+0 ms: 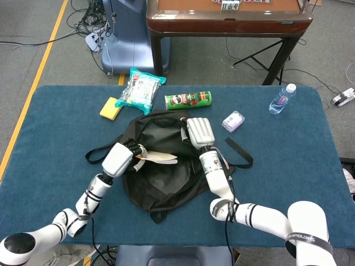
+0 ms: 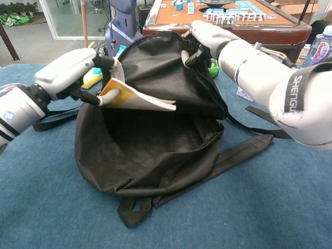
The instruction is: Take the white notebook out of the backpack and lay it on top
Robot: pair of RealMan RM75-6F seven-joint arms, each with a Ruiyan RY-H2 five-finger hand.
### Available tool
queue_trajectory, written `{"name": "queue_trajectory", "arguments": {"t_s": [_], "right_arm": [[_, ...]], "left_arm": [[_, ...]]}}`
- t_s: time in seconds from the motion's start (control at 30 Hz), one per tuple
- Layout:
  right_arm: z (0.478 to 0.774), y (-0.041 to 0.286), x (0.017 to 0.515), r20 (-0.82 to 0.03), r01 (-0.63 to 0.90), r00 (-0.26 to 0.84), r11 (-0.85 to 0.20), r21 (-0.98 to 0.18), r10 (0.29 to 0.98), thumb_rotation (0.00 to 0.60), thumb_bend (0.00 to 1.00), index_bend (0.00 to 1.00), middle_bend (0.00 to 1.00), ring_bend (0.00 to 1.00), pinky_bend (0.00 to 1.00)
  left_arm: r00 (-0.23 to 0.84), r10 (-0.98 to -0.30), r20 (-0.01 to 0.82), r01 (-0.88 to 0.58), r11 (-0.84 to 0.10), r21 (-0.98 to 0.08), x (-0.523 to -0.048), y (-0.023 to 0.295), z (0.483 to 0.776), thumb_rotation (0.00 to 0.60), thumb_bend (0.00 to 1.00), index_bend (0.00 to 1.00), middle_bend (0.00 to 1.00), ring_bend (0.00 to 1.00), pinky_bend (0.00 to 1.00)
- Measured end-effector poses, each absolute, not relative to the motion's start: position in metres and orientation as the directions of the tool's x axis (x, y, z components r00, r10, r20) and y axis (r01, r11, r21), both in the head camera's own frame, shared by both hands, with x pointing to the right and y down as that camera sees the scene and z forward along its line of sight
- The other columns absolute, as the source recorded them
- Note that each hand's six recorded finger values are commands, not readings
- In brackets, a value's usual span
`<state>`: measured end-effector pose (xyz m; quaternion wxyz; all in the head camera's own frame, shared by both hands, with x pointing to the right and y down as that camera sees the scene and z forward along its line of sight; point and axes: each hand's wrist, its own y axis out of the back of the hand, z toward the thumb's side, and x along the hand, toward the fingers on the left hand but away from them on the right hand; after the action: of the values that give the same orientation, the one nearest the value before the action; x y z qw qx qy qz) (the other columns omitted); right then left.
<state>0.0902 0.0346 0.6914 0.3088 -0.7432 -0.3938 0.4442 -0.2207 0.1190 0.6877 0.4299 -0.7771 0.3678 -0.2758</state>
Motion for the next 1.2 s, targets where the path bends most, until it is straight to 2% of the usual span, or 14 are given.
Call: {"name": "queue_trajectory", "arguments": {"t_s": [0.53, 0.77, 1.0, 1.13, 1.2], "right_arm": [[0.698, 0.044, 0.097, -0.446, 0.284, 0.312, -0.53, -0.799, 0.839, 0.6, 0.57, 0.64, 0.49, 0.49, 0.65], [0.702, 0.038, 0.097, -0.451, 0.281, 0.298, -0.528, -0.801, 0.842, 0.6, 0.57, 0.65, 0.49, 0.49, 0.65], [0.706, 0.051, 0.089, -0.477, 0.252, 0.352, -0.572, -0.78, 0.805, 0.6, 0.54, 0.64, 0.47, 0.49, 0.65], [0.702, 0.062, 0.084, -0.486, 0.238, 0.408, -0.604, -0.761, 0.773, 0.6, 0.5, 0.59, 0.43, 0.46, 0.65], [0.699, 0.071, 0.08, -0.493, 0.224, 0.447, -0.628, -0.745, 0.746, 0.6, 0.47, 0.49, 0.39, 0.4, 0.64]], "left_arm": [[0.406, -0.913, -0.025, -0.463, -0.183, -0.867, -0.301, 0.085, 0.617, 0.6, 0.45, 0.74, 0.73, 0.58, 0.37], [0.332, -0.941, -0.068, -0.476, -0.105, -0.873, -0.33, 0.069, 0.591, 0.6, 0.45, 0.74, 0.73, 0.58, 0.37], [0.272, -0.956, -0.106, -0.469, -0.035, -0.883, -0.351, 0.051, 0.573, 0.6, 0.45, 0.73, 0.73, 0.58, 0.37], [0.248, -0.963, -0.105, -0.457, -0.021, -0.889, -0.36, 0.041, 0.569, 0.6, 0.45, 0.73, 0.73, 0.58, 0.37], [0.248, -0.963, -0.101, -0.446, -0.022, -0.895, -0.36, 0.037, 0.57, 0.6, 0.45, 0.73, 0.73, 0.58, 0.37]]}}
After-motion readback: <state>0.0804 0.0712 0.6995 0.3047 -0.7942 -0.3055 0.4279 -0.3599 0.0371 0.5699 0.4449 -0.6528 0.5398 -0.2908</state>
